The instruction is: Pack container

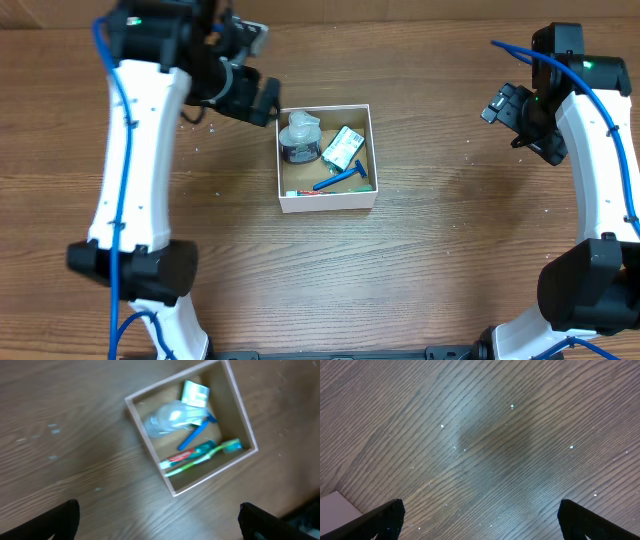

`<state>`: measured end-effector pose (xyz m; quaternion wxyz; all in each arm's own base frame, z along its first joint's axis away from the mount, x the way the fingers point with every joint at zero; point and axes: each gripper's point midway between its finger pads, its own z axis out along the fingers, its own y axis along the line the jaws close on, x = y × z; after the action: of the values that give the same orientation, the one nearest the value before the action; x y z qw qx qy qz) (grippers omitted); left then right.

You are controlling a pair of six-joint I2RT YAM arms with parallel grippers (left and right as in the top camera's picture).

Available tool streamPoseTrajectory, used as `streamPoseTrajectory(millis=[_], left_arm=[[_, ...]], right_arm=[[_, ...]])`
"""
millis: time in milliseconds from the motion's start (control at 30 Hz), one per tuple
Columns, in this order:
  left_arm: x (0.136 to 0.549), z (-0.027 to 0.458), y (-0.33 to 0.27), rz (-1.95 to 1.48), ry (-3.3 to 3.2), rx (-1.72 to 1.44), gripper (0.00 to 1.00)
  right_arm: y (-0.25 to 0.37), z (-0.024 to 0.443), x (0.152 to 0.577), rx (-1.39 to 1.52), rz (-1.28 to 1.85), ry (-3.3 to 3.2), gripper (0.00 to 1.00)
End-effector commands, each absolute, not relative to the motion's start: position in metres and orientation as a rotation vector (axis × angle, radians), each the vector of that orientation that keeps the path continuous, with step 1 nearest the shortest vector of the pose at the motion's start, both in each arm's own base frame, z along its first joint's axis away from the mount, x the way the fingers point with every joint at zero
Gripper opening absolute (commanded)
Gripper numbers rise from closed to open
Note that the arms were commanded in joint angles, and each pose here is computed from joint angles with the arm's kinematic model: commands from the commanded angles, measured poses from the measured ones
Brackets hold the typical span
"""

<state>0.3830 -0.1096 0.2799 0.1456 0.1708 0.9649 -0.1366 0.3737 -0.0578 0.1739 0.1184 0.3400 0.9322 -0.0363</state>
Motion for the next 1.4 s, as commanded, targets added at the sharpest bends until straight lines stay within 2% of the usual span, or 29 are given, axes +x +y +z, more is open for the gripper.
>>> streamPoseTrajectory(millis=[0, 67, 200, 300, 400, 667, 867, 1233, 1367], left_arm=[[0.366, 0.331, -0.059, -0.196, 2.662, 0.345, 1.0], [0.356, 0.366, -0.027, -0.049, 2.538, 0.295, 1.0], [0.342, 0.429, -0.019, -0.031, 2.227, 0.35, 1.0], [0.332, 0.442, -0.019, -0.048, 2.028, 0.351, 1.0], [0.319, 0.419, -0.023, -0.068, 1.866, 0.373, 1.0], [0.268, 0.289, -0.038, -0.054, 1.633, 0.423, 1.0], [0.244, 0.247, -0.043, -0.004, 1.414, 0.447, 1.0], [0.241, 0.167, -0.029, 0.014, 1.554, 0.388, 1.0], [0.242, 0.164, -0.022, 0.026, 1.577, 0.349, 1.0]], right_arm=[[-0.059, 0.177, 0.375, 0.998, -0.121, 2.71, 1.0], [-0.059, 0.177, 0.375, 0.998, -0.121, 2.71, 1.0], [-0.059, 0.177, 0.375, 0.998, -0.121, 2.71, 1.0], [-0.059, 0.177, 0.375, 0.998, -0.121, 2.71, 1.0], [-0.059, 0.177, 0.375, 0.998, -0.121, 2.71, 1.0], [-0.059, 0.177, 0.375, 0.998, -0.121, 2.71, 1.0], [-0.059, 0.177, 0.375, 0.998, -0.121, 2.71, 1.0], [-0.059, 0.177, 0.375, 0.998, -0.121, 2.71, 1.0], [-0.059, 0.177, 0.375, 0.998, -0.121, 2.71, 1.0]])
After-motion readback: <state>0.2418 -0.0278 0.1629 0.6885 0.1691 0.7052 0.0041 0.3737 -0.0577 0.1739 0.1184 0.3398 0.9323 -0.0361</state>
